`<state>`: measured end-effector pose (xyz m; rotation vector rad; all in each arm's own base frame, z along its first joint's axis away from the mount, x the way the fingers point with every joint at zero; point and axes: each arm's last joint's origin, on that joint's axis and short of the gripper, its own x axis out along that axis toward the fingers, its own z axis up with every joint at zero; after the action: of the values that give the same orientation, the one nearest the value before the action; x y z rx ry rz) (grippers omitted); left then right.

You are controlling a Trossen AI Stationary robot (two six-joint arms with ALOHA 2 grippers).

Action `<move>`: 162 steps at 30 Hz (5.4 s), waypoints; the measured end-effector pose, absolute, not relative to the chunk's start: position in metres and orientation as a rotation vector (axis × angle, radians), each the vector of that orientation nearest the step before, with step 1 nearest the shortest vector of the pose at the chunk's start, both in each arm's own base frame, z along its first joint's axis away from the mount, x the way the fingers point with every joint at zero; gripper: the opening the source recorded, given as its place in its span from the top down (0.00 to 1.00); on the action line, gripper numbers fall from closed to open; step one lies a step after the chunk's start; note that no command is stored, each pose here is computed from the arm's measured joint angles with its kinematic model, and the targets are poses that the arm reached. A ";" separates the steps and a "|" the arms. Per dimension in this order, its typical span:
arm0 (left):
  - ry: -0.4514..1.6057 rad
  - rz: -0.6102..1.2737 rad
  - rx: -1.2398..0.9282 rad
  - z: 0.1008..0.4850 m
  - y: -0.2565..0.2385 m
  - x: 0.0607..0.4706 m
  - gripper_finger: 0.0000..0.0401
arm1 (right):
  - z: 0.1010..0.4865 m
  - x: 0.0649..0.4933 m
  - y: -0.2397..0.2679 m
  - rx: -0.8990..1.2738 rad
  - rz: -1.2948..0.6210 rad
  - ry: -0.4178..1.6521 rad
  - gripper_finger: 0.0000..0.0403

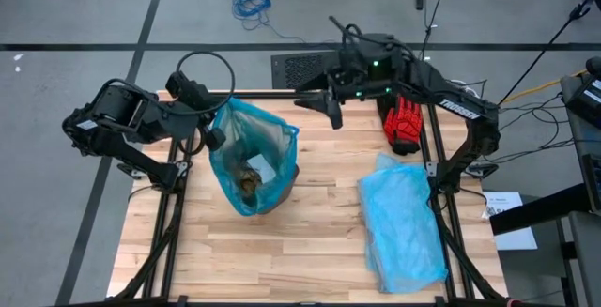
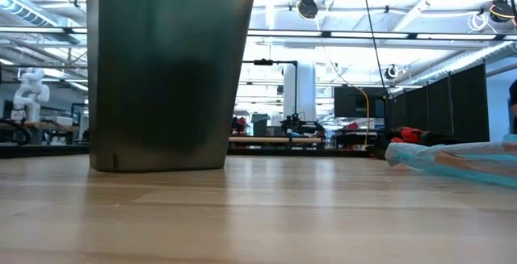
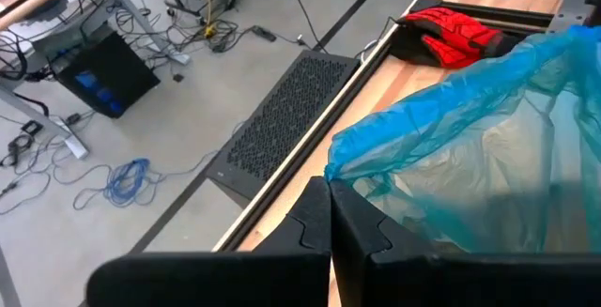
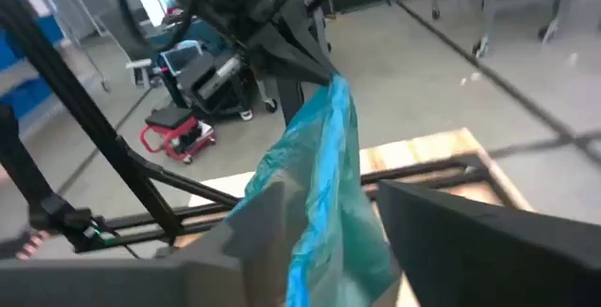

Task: Place trash/remove bag and relplace
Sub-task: Close the blue trash bag in the trash bin

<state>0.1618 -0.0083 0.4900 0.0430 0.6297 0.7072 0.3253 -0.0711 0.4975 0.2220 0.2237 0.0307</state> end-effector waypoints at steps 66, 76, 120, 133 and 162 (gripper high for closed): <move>0.649 0.676 0.049 0.490 -0.008 0.162 1.00 | 0.397 0.441 0.152 -0.593 -0.321 0.465 1.00; 0.614 0.644 -0.013 0.493 -0.011 0.153 1.00 | 0.414 0.432 0.090 0.042 -0.231 0.502 1.00; 0.779 -0.086 -0.047 0.490 -0.029 0.100 0.54 | 0.418 0.443 0.045 0.528 -0.039 0.508 1.00; 1.004 -0.042 0.095 0.430 -0.052 0.124 0.54 | 0.418 0.444 0.045 0.522 -0.039 0.504 1.00; 0.876 0.036 -0.077 0.456 -0.044 0.108 1.00 | 0.412 0.441 0.041 0.460 -0.044 0.570 1.00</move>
<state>0.1084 -0.0436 0.4564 -0.0766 0.8759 0.0359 0.4407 0.0408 0.4122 0.4597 0.5703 -0.0441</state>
